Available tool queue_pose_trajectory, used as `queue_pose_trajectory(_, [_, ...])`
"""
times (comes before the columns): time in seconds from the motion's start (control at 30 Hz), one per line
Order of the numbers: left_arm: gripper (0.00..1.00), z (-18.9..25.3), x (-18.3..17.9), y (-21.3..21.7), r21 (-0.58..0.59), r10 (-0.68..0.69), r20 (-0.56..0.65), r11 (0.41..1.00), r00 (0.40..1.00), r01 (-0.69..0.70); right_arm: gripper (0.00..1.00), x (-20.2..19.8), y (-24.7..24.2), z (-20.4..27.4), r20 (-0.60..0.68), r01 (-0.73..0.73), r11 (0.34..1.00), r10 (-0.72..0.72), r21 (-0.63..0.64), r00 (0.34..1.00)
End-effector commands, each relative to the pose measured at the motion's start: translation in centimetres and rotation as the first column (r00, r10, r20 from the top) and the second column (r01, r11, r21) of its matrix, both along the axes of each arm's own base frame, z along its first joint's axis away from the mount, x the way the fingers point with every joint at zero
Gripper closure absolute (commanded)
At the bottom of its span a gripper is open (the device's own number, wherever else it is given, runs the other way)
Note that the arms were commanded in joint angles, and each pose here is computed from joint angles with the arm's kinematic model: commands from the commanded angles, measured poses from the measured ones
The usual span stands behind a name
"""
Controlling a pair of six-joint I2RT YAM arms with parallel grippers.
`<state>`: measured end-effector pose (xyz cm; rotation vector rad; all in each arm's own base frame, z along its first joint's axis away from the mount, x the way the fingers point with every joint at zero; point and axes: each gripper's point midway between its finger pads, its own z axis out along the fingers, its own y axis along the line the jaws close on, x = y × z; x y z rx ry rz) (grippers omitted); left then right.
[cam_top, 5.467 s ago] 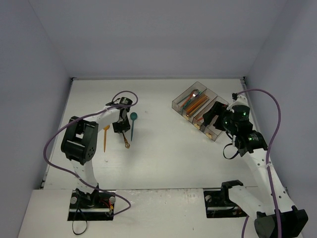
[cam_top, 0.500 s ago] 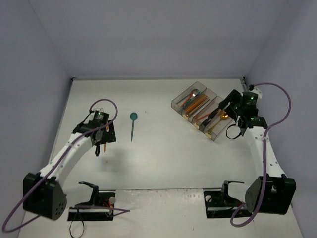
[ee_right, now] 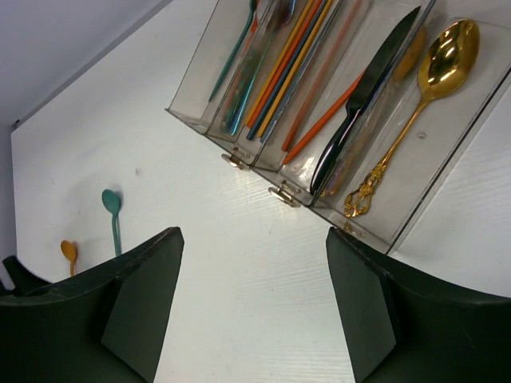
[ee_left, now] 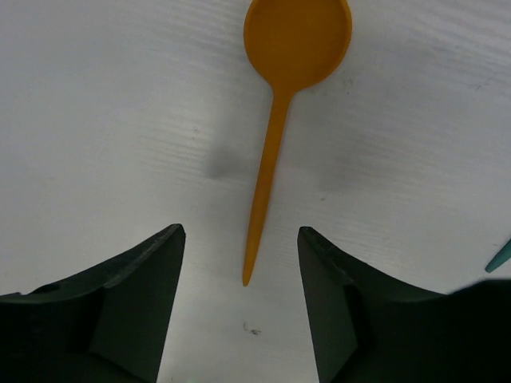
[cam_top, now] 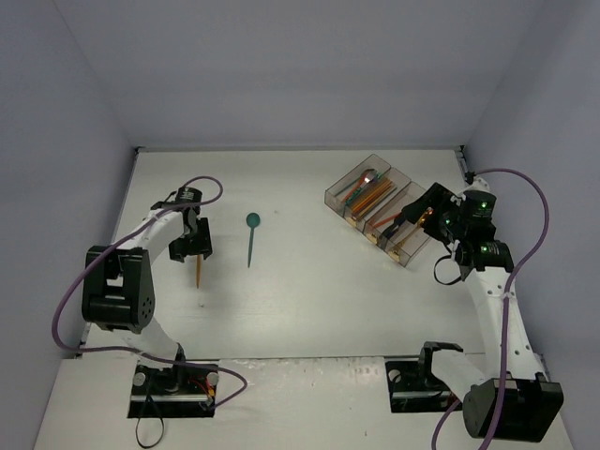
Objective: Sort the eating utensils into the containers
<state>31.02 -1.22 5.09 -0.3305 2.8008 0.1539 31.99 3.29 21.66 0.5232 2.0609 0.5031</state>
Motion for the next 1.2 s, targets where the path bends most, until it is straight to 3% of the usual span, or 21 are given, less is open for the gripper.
queue_pose_trajectory(0.0, [0.49,-0.2,2.4,0.2,0.004,-0.038,0.015,0.999,0.999,0.038,0.30,-0.3,1.1,1.6,0.068,-0.074,0.997,0.074,0.004,0.995])
queue_pose_trajectory(0.3, [0.63,-2.8,4.0,0.8,0.008,-0.028,-0.028,1.000,0.999,0.028,0.29,-0.7,2.3,2.0,0.087,-0.164,0.986,0.164,-0.003,0.983])
queue_pose_trajectory(0.53, [0.98,-3.9,5.1,-0.2,-0.050,-0.029,-0.040,0.998,0.999,0.027,0.29,-0.9,4.0,2.9,0.114,-0.275,0.961,0.274,-0.005,0.955])
queue_pose_trajectory(0.8, [1.00,2.5,6.8,-4.1,-0.235,0.069,0.129,0.971,0.989,-0.038,0.24,-1.5,9.4,5.3,0.164,-0.451,0.890,0.455,-0.063,0.875])
queue_pose_trajectory(0.97, [1.00,8.7,6.9,-9.9,-0.418,0.168,0.235,0.907,0.957,-0.056,0.23,-2.5,16.2,5.2,0.143,-0.612,0.784,0.621,-0.106,0.771])
queue_pose_trajectory(1.17, [1.00,16.1,6.4,-17.3,-0.590,0.211,0.339,0.807,0.917,0.033,0.23,-4.7,24.4,5.2,0.136,-0.736,0.660,0.751,-0.153,0.646])
